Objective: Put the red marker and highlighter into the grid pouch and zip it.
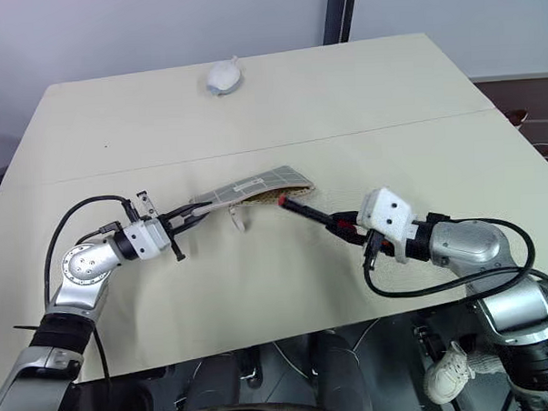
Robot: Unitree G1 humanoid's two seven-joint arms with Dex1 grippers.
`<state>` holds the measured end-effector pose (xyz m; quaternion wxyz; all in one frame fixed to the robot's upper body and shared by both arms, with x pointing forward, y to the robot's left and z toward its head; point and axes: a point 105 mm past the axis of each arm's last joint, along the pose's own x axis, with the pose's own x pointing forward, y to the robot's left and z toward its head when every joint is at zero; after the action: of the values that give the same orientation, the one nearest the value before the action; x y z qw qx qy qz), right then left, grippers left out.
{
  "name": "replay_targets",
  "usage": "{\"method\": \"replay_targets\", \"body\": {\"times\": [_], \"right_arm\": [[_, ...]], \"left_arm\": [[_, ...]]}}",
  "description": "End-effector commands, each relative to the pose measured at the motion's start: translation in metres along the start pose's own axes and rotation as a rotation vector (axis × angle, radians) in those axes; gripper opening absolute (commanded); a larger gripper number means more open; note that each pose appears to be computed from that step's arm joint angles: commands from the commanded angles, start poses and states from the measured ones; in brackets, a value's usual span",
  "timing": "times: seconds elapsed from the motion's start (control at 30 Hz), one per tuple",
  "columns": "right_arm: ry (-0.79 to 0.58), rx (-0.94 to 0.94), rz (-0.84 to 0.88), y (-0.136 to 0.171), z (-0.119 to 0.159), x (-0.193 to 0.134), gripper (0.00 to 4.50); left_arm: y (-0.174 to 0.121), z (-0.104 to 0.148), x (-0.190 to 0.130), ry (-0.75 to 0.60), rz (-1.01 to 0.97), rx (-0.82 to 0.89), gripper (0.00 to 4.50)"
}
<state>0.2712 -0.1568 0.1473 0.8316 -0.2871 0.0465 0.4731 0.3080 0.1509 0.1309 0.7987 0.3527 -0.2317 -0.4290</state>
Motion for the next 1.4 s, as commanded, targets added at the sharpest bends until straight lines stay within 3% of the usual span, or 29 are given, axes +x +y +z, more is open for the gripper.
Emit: {"method": "replay_targets", "body": {"times": [0.03,0.3,0.5,0.63,0.87,0.97,1.0,1.13,1.2,1.27,1.4], "right_arm": [[0.007,-0.108,-0.029,-0.013,0.004,0.004,0.32],[0.083,-0.229,-0.036,-0.027,-0.007,0.019,0.32],[0.043,-0.377,-0.03,-0.035,0.013,0.04,0.32],[0.017,-0.517,0.034,-0.017,0.028,0.068,0.32],[-0.013,-0.646,0.03,-0.011,0.04,0.094,0.32],[-0.043,-0.616,0.038,-0.011,0.043,0.094,0.32],[-0.052,-0.614,0.027,-0.013,0.044,0.093,1.4],[-0.081,-0.583,-0.024,-0.023,0.046,0.08,3.29],[-0.169,-0.38,-0.093,-0.033,0.057,0.067,4.31],[-0.246,-0.198,-0.093,-0.034,0.064,0.054,4.47],[-0.407,0.168,0.086,-0.01,0.08,0.022,4.47]], "left_arm": [[0.007,0.01,0.003,-0.039,0.015,0.045,0.0],[0.003,0.017,0.007,-0.059,-0.012,0.071,0.0],[0.002,0.022,0.011,-0.079,-0.031,0.083,0.0],[0.0,0.026,0.017,-0.097,-0.044,0.076,0.0],[-0.001,0.028,0.02,-0.107,-0.05,0.07,0.0],[-0.002,0.028,0.019,-0.103,-0.052,0.065,0.0],[-0.002,0.027,0.019,-0.101,-0.052,0.064,0.0],[-0.002,0.026,0.017,-0.088,-0.045,0.056,0.0],[-0.004,0.024,0.016,-0.079,-0.041,0.046,0.0],[-0.006,0.022,0.015,-0.071,-0.041,0.039,0.0],[-0.006,0.018,0.017,-0.056,-0.038,0.023,0.0]]}}
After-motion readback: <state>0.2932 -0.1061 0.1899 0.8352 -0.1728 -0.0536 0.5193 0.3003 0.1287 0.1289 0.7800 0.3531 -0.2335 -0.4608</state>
